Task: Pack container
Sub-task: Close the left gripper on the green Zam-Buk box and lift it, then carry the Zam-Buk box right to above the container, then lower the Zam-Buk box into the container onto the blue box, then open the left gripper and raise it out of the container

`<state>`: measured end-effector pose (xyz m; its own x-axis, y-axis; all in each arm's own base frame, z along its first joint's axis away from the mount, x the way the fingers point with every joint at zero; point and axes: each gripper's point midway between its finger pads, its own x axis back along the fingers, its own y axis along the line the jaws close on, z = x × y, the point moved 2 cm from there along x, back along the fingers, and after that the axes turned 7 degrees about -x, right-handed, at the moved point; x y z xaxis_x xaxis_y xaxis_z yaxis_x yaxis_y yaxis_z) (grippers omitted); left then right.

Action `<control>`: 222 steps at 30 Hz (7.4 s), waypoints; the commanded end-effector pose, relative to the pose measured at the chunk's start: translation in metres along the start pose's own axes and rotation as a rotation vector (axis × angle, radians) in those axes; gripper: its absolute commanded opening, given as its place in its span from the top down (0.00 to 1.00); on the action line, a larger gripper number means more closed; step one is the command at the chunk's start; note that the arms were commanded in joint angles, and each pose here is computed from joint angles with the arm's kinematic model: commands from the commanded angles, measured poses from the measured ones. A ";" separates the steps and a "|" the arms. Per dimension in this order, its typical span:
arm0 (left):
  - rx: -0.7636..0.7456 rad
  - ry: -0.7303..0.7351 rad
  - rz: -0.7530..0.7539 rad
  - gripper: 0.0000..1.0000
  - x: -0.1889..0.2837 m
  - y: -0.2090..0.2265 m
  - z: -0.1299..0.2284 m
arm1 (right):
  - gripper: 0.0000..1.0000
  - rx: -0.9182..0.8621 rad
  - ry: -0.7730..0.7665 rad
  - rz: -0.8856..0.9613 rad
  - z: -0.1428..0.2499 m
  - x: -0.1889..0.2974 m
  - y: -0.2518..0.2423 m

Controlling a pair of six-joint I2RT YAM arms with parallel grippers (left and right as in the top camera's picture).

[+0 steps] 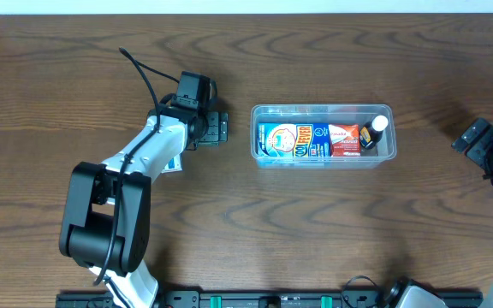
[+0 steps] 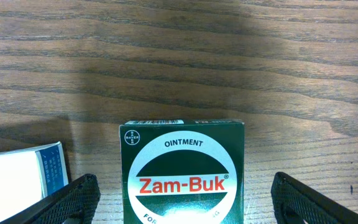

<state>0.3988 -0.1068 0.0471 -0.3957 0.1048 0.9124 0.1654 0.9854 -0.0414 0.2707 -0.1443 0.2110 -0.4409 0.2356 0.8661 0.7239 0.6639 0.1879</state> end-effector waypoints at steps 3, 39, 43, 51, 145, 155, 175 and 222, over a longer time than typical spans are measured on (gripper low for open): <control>-0.003 0.044 -0.001 0.11 -0.017 0.001 0.007 | 0.01 -0.023 -0.019 0.008 -0.006 0.003 -0.002; 0.061 -0.240 0.056 0.54 0.138 -0.019 -0.048 | 0.01 -0.023 -0.019 0.008 -0.006 0.003 -0.002; 0.078 -0.261 0.077 0.54 0.167 -0.040 -0.053 | 0.01 -0.023 -0.019 0.008 -0.006 0.003 -0.002; 0.081 -0.299 0.124 0.54 0.181 -0.094 -0.055 | 0.01 -0.023 -0.019 0.008 -0.006 0.003 -0.002; -0.143 -0.102 0.170 0.94 0.073 -0.181 -0.021 | 0.01 -0.023 -0.019 0.008 -0.006 0.003 -0.002; -0.260 -0.077 0.238 0.94 0.136 -0.195 -0.044 | 0.01 -0.023 -0.019 0.008 -0.006 0.003 -0.002; -0.299 0.117 0.351 0.94 0.062 -0.231 -0.016 | 0.01 -0.023 -0.019 0.008 -0.006 0.003 -0.002; -0.349 0.065 0.008 0.94 0.002 -0.193 -0.022 | 0.01 -0.023 -0.019 0.008 -0.006 0.003 -0.002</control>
<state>0.3789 -0.3071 0.0647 -0.2937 0.1486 0.9443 0.4853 0.8743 0.0134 0.2707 -0.1443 0.2110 -0.4409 0.2356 0.8661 0.7239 0.6639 0.1879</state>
